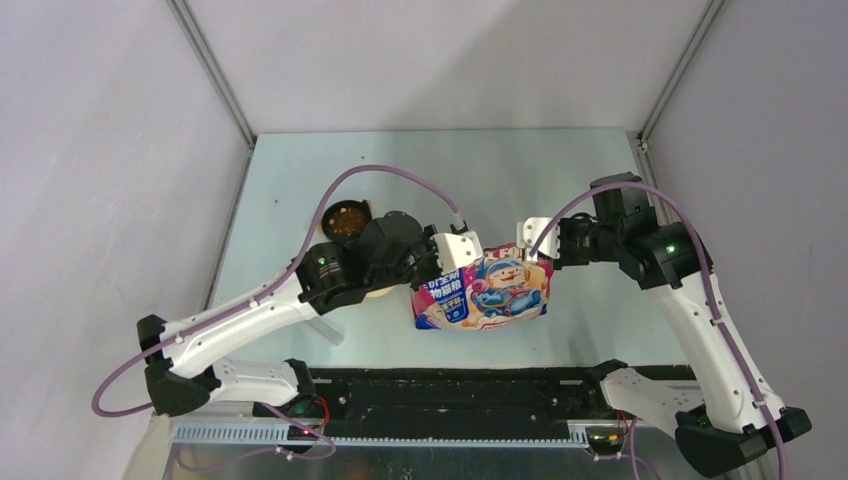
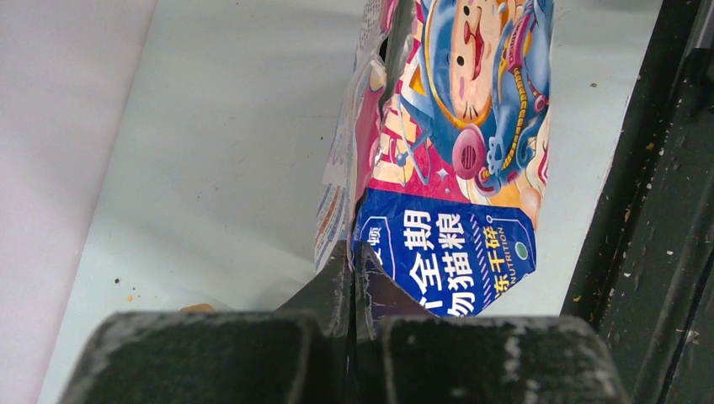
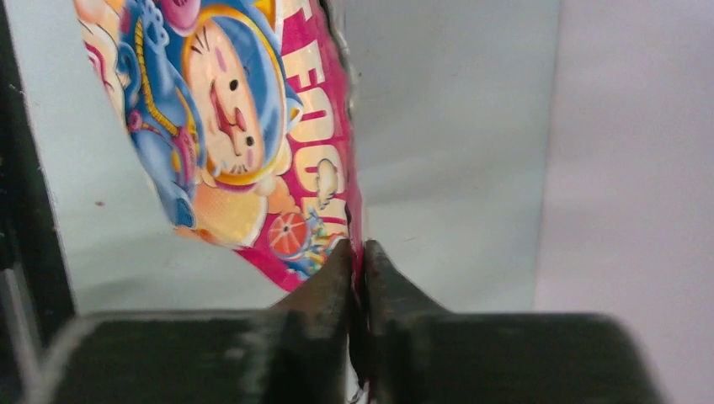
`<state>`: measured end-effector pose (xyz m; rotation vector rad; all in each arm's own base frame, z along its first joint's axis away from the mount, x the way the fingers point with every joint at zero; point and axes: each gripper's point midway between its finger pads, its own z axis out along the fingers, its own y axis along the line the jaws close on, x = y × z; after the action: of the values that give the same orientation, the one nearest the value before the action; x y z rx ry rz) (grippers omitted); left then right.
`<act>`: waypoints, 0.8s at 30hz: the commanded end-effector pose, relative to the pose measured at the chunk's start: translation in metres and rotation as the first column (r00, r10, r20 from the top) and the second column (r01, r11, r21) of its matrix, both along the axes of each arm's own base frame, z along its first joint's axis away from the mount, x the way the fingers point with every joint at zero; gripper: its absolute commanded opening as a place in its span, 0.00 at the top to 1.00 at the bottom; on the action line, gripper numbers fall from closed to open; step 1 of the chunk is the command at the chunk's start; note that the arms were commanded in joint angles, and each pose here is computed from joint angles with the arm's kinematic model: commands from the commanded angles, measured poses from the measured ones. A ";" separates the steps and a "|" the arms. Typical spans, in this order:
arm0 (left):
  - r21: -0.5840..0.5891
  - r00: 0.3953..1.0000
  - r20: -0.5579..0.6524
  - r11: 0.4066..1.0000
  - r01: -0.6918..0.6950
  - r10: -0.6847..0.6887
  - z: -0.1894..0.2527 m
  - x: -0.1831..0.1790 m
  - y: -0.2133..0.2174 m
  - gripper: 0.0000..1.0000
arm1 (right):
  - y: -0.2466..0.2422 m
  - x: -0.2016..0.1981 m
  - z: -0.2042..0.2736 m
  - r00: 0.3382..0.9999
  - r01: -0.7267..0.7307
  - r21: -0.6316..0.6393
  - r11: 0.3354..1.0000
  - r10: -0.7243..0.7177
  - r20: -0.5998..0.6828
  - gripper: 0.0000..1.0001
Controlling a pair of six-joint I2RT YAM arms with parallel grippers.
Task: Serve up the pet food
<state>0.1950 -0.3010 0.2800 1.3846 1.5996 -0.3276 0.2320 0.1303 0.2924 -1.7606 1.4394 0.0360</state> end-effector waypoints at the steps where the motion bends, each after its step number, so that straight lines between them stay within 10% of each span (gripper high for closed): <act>1: -0.150 0.990 0.127 0.988 -0.034 0.053 0.060 0.007 0.013 1.00 | -0.016 0.012 0.018 0.996 0.074 -0.026 0.997 -0.072 0.060 1.00; 7: -0.139 0.990 0.127 0.990 -0.037 0.054 0.058 0.007 0.013 1.00 | -0.015 0.012 0.031 0.995 0.079 -0.001 0.997 -0.079 0.067 1.00; 13: -0.140 0.989 0.136 0.990 -0.035 0.054 0.060 0.007 0.015 1.00 | -0.034 0.019 0.022 0.986 0.155 -0.084 0.984 -0.149 0.080 0.57; 16: -0.138 0.989 0.141 0.990 -0.035 0.054 0.060 0.007 0.016 1.00 | -0.040 0.019 0.014 0.986 0.162 -0.116 0.980 -0.155 0.064 0.97; 24: -0.148 0.988 0.149 0.989 -0.026 0.048 0.063 0.007 0.014 1.00 | -0.027 0.011 0.017 0.994 0.105 -0.077 0.992 -0.101 0.046 1.00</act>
<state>0.1966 -0.2982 0.2871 1.3685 1.5797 -0.3154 0.2358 0.1092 0.2929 -1.7678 1.5397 -0.0348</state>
